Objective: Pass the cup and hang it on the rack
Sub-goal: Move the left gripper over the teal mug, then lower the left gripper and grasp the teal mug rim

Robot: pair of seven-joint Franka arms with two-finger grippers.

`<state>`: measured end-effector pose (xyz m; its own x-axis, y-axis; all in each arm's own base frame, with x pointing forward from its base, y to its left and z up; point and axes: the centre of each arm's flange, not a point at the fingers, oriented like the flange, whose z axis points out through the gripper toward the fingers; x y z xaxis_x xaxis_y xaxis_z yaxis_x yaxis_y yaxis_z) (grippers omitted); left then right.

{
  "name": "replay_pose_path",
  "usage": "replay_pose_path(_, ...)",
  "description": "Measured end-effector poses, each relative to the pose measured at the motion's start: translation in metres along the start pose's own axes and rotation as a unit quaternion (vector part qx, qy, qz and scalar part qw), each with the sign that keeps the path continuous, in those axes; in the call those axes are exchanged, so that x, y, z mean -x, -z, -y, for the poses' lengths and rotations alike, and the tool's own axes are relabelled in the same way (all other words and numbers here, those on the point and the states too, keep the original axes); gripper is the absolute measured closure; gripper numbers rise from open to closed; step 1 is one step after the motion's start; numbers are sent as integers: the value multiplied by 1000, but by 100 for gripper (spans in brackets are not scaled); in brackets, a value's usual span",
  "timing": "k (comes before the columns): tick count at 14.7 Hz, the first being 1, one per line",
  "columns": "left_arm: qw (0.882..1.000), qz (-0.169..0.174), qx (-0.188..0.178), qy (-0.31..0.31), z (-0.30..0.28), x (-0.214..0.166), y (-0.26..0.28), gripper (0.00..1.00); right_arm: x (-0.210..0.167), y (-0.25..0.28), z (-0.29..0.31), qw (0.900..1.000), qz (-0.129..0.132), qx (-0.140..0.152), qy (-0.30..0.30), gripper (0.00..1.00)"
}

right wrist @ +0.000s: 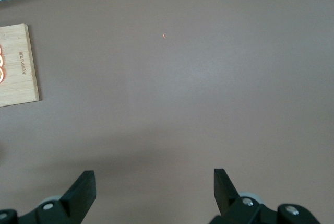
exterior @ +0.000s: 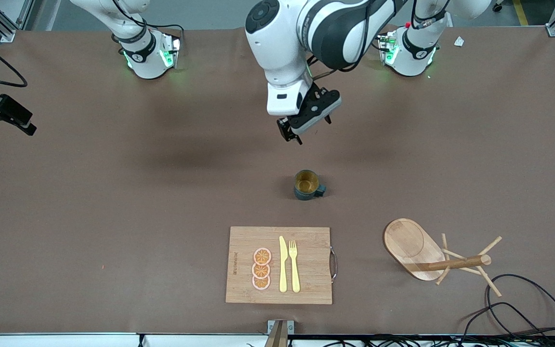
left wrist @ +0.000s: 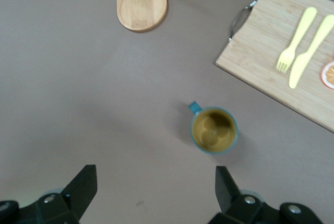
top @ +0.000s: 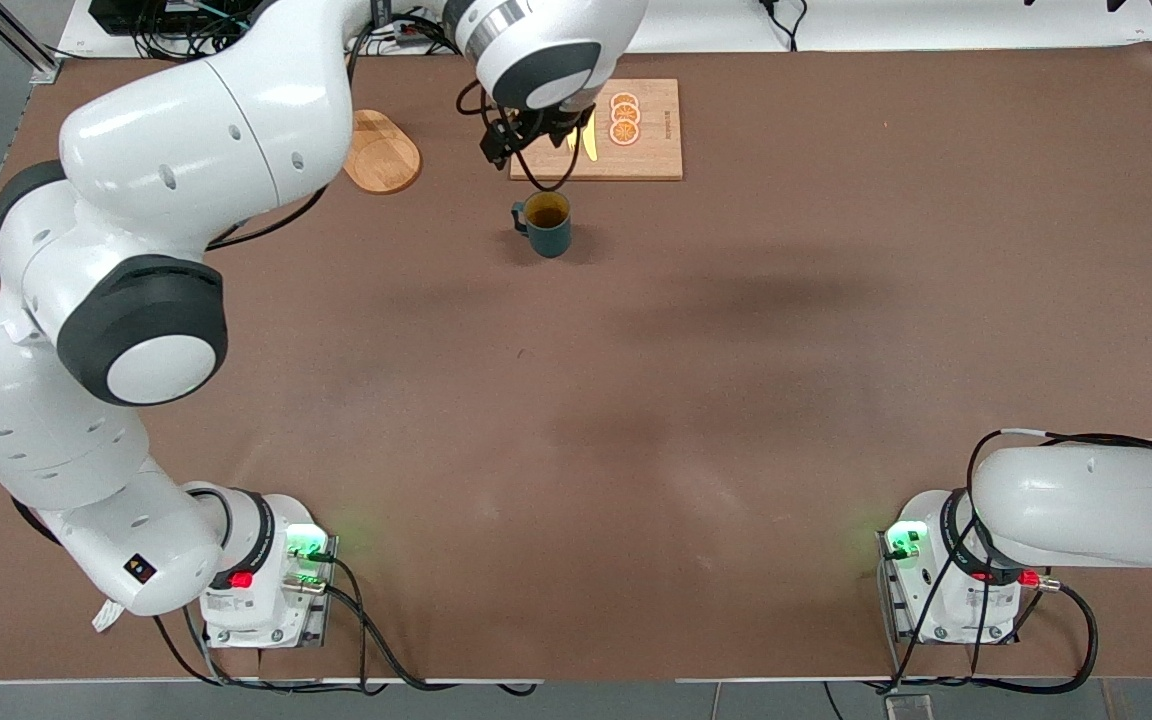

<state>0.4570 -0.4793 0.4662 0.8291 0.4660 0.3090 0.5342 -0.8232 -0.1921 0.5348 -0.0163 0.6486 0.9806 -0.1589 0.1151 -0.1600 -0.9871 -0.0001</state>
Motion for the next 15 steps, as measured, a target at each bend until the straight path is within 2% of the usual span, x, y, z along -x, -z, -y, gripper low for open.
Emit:
replay_pose_path(4, 998, 11, -10, -54, 17, -69, -24, 0, 1, 7, 0, 1000, 2, 0, 0, 0)
replay_pose_path(8, 995, 11, 11, -97, 31, -129, -42, 0, 2, 11, 1, 1000, 3, 0, 1, 0)
replay_pose_path(15, 988, 6, 31, -150, 23, -129, -47, 0, 2, 14, 0, 1000, 0, -1, 11, 0)
